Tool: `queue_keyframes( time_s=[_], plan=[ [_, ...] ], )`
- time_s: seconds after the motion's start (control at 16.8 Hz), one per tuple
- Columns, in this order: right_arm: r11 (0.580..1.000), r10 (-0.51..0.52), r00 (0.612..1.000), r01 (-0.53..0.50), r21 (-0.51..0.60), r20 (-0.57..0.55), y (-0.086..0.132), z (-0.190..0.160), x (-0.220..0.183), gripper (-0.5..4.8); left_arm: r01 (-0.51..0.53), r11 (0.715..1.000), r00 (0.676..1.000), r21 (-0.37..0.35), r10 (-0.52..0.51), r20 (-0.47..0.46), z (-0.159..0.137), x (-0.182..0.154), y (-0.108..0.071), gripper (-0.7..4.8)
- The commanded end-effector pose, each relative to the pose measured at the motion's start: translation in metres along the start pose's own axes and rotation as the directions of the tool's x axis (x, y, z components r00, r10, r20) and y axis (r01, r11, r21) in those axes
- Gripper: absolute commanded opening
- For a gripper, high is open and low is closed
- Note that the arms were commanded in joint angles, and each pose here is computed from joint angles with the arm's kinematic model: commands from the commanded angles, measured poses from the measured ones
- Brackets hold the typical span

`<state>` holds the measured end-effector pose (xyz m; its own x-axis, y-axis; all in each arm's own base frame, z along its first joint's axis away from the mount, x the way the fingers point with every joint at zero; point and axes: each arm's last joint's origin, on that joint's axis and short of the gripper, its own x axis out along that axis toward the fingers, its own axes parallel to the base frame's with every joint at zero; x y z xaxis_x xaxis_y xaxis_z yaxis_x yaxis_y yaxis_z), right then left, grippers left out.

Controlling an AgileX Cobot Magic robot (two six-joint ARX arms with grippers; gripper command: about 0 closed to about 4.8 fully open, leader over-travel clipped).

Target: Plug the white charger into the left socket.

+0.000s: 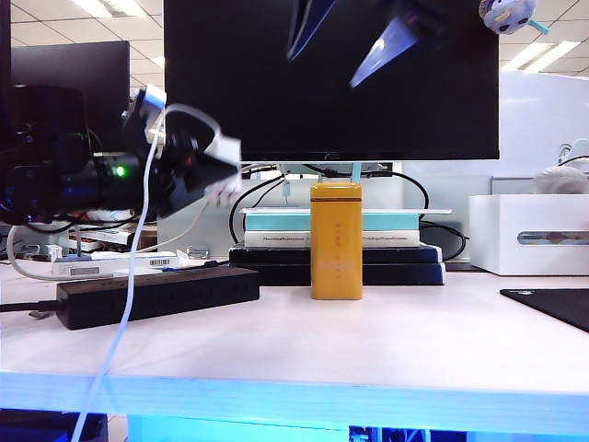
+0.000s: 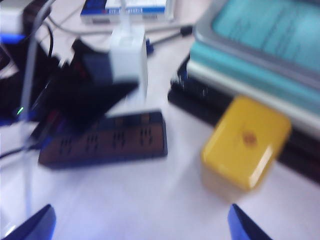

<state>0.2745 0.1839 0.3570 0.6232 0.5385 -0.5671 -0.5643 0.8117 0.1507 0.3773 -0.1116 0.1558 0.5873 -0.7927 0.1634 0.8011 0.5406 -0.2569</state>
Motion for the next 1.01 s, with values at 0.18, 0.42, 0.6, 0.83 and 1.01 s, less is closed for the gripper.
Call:
queue_keyframes(
  time_s=[0.18, 0.42, 0.6, 0.83, 1.01],
  plan=[
    [0.994, 0.036, 0.974, -0.011, -0.112, 0.222, 0.0, 0.021, 0.026, 4.79, 0.112, 0.993, 0.993, 0.041, -0.113, 0.046, 0.011, 0.004, -0.012, 2.44],
    [0.981, 0.154, 0.959, -0.119, -0.156, 0.238, -0.001, 0.016, 0.068, 4.79, 0.15, 0.988, 0.988, 0.042, -0.151, 0.028, 0.01, 0.005, -0.015, 2.45],
    [0.974, 0.188, 0.954, -0.15, -0.168, 0.236, 0.003, 0.011, 0.089, 4.79, 0.128, 0.991, 0.991, 0.045, -0.13, 0.038, 0.01, 0.005, -0.014, 2.45],
    [0.976, 0.175, 0.945, -0.129, -0.177, 0.276, 0.011, 0.01, 0.1, 4.79, 0.106, 0.993, 0.993, 0.047, -0.109, 0.049, 0.011, 0.006, -0.014, 2.45],
    [0.984, 0.127, 0.952, -0.085, -0.158, 0.277, 0.013, 0.005, 0.112, 4.79, 0.107, 0.993, 0.993, 0.051, -0.109, 0.049, 0.011, 0.006, -0.014, 2.45]
  ],
)
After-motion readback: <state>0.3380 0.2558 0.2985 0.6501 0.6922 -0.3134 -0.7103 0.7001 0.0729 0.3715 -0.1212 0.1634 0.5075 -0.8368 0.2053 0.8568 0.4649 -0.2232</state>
